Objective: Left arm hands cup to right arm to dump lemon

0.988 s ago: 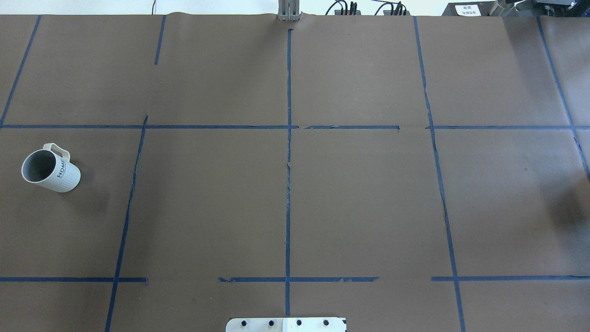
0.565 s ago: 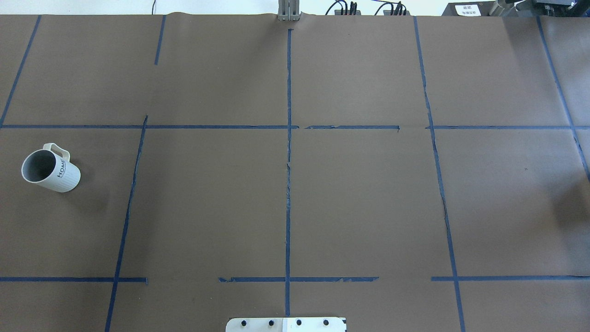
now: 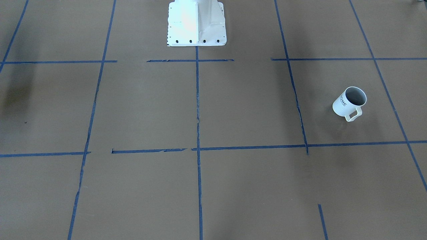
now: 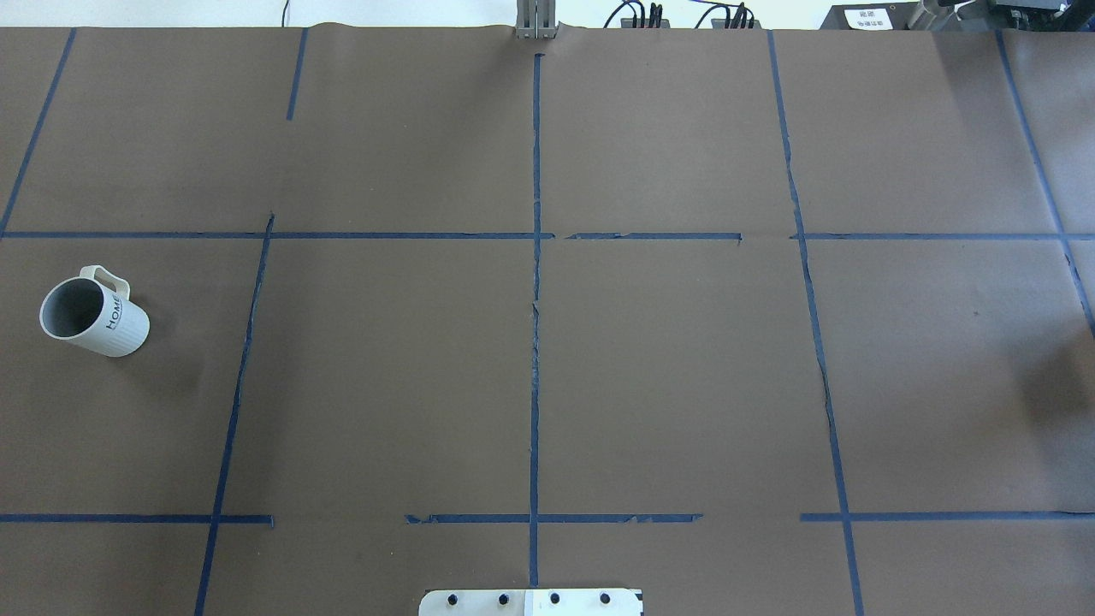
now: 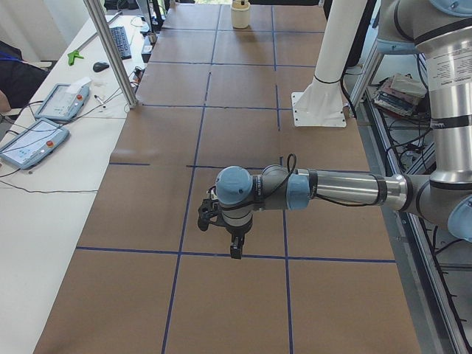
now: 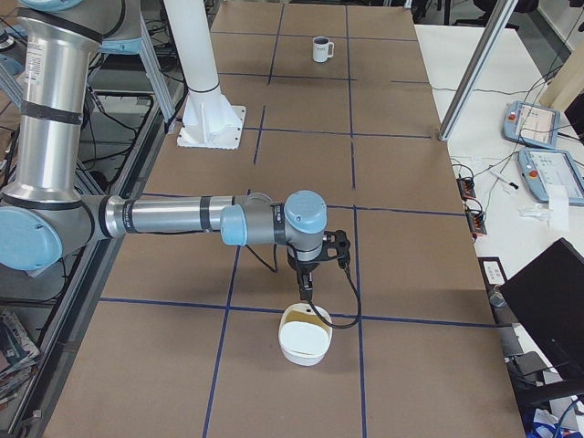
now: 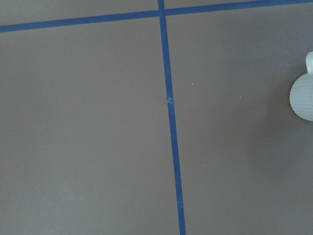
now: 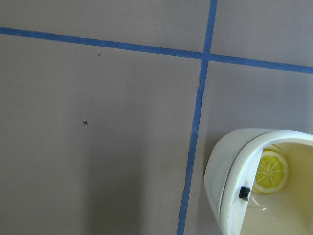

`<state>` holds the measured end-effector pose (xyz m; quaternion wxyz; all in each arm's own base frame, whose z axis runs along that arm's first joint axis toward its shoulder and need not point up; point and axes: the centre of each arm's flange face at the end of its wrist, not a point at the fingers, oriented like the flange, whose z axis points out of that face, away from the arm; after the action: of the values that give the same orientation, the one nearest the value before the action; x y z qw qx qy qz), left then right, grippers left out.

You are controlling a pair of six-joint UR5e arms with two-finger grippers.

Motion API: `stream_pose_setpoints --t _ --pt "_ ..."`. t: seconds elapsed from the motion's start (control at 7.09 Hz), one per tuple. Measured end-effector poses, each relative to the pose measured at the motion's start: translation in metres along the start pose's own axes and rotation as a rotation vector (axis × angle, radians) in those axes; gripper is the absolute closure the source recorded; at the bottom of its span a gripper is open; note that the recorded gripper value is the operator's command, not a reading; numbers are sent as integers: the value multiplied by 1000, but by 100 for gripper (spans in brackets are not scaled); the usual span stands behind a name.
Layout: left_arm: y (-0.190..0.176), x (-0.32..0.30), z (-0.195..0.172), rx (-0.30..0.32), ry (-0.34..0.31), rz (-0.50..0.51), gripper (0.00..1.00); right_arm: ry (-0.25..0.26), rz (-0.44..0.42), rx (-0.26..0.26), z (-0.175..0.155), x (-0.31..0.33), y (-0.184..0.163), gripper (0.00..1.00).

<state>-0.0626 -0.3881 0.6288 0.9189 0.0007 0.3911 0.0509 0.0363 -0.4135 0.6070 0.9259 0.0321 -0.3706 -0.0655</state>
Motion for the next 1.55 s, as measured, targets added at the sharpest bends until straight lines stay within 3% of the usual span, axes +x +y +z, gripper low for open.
stream_pose_setpoints --t 0.42,1.55 --pt "-2 2 -3 7 -2 8 0 21 -9 -16 1 2 7 0" --pt "-3 4 -4 13 -2 16 0 18 16 -32 9 9 9 0"
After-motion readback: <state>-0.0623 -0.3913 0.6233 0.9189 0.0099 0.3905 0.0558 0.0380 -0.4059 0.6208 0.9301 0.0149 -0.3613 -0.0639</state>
